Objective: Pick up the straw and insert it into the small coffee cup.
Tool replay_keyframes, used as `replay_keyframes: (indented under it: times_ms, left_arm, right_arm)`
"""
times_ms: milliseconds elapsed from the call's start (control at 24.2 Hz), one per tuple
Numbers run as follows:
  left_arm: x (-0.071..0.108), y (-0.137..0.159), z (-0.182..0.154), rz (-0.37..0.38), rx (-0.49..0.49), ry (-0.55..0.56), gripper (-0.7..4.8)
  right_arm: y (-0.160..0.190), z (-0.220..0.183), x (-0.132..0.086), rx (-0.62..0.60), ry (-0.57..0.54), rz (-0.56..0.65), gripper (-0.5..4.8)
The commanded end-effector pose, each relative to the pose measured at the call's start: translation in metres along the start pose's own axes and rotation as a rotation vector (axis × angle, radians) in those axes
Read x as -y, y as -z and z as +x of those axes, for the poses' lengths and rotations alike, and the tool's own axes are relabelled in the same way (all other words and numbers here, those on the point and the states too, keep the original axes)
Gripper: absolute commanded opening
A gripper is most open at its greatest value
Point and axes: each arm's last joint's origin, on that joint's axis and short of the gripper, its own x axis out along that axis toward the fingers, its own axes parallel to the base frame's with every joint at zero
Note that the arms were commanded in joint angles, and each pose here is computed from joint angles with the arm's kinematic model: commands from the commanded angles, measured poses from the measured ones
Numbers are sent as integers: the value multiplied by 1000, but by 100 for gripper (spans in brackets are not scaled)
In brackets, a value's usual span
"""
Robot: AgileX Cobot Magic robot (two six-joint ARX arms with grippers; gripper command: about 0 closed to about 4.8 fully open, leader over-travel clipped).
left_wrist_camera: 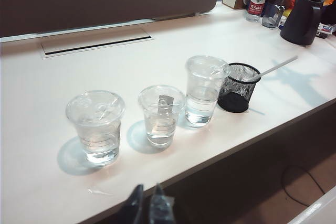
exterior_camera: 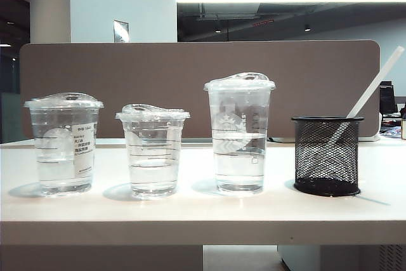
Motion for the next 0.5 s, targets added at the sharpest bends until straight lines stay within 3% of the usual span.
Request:
replay_keyframes:
  times_ms: [41, 83, 289, 371, 495]
  left_arm:
    - [0, -2, 0, 8, 13, -1, 21]
    - [0, -2, 0, 8, 13, -1, 21]
    - [0, -2, 0, 7, 13, -5, 21]
    - [0, -2, 0, 8, 13, 13, 21]
    - [1, -2, 0, 8, 14, 15, 21]
  right_arm:
    - [62, 24, 13, -187, -18, 107, -4]
    - [87, 24, 16, -238, -6, 110, -4]
    - [143, -10, 7, -319, -40, 158, -3]
    - [178, -50, -4, -420, -79, 170, -3]
    - [197, -91, -11, -468, -119, 170, -1]
